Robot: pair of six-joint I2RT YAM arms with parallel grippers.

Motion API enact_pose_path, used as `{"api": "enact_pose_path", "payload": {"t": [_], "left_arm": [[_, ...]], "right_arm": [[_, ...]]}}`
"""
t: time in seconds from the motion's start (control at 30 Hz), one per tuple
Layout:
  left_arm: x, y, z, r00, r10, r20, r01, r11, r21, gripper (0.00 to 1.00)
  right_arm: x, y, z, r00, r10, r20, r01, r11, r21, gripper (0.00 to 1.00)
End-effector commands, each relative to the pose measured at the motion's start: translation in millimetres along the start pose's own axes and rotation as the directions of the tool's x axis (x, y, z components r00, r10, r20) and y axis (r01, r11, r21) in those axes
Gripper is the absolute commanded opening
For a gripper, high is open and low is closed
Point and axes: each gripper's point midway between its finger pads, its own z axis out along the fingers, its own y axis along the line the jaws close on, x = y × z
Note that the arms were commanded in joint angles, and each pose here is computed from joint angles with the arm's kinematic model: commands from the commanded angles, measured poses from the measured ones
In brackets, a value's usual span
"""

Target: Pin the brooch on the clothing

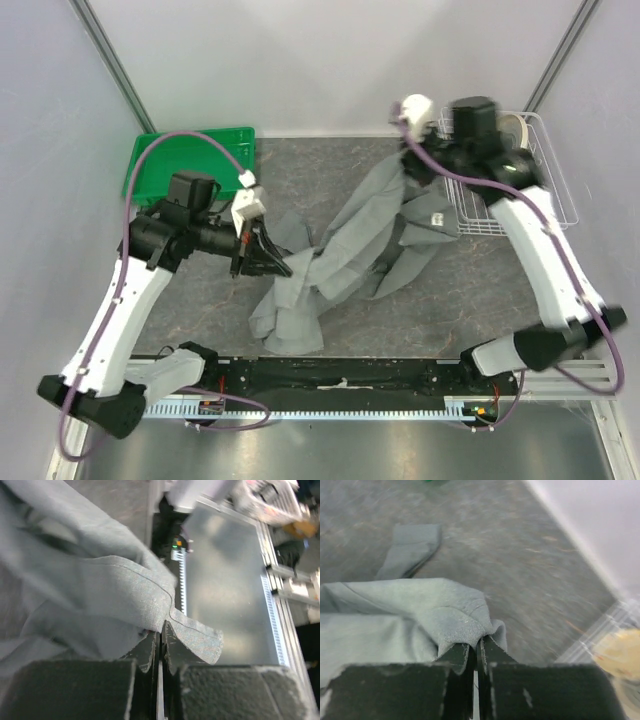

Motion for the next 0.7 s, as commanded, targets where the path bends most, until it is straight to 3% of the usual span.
{"api": "enact_pose_path", "payload": {"t": [0.0,0.07,0.1,0.13,0.17,0.2,0.23,0.33,0.37,0.43,0.47,0.53,0.67], "left_arm": [[39.8,49.3,-36.4,0.942,-0.325,0.083,0.332,0.938,-0.1,0.02],[62.7,74.5,-54.3,0.912,-0.395,0.116,0.41,0.894,-0.18,0.02],[81.1,93.5,-64.9,0.899,-0.422,0.117,0.438,0.865,-0.246,0.02],[89.0,103.7,-71.4,0.883,-0.448,0.139,0.469,0.839,-0.276,0.02],[95.9,123.1,-89.0,0.877,-0.442,0.187,0.48,0.808,-0.343,0.09],[113.0,135.0,-98.0,0.835,-0.509,0.207,0.548,0.739,-0.392,0.16],[124.7,148.2,-108.4,0.814,-0.538,0.221,0.575,0.691,-0.438,0.2],[145.2,184.5,-153.1,0.821,-0.511,0.255,0.549,0.583,-0.6,0.41],[145.7,189.9,-159.8,0.84,-0.489,0.236,0.514,0.577,-0.635,0.52],[137.1,203.1,-171.3,0.893,-0.4,0.208,0.424,0.588,-0.689,0.66],[127.9,204.2,-168.4,0.916,-0.358,0.182,0.377,0.61,-0.697,0.8],[118.3,216.9,-168.1,0.946,-0.298,0.126,0.29,0.609,-0.738,0.82],[98.7,233.8,-123.4,0.979,-0.204,-0.023,0.129,0.696,-0.707,0.83]], "right_arm": [[28.6,67.6,96.8,0.989,0.021,-0.148,-0.05,0.979,-0.2,0.0],[33.2,93.8,128.1,0.984,-0.01,-0.18,-0.036,0.968,-0.247,0.02],[41.3,100.0,152.7,0.976,-0.013,-0.22,-0.046,0.965,-0.258,0.34],[43.6,107.7,162.0,0.97,-0.001,-0.243,-0.065,0.962,-0.265,0.56],[45.9,107.2,168.1,0.965,0.02,-0.261,-0.09,0.962,-0.257,0.71],[49.7,103.9,174.2,0.961,0.033,-0.276,-0.103,0.965,-0.242,0.88],[55.5,94.9,173.3,0.957,0.045,-0.288,-0.112,0.969,-0.219,0.92],[89.3,73.8,153.3,0.936,0.104,-0.337,-0.176,0.965,-0.192,0.98],[98.7,68.7,146.8,0.928,0.143,-0.345,-0.213,0.961,-0.176,0.98],[135.7,57.6,123.8,0.892,0.225,-0.392,-0.297,0.946,-0.133,0.98],[144.1,53.1,118.3,0.881,0.267,-0.389,-0.33,0.938,-0.104,0.98],[174.4,53.2,100.3,0.85,0.324,-0.416,-0.379,0.924,-0.055,0.98],[200.8,65.1,93.6,0.815,0.401,-0.418,-0.445,0.895,-0.01,0.98]]}}
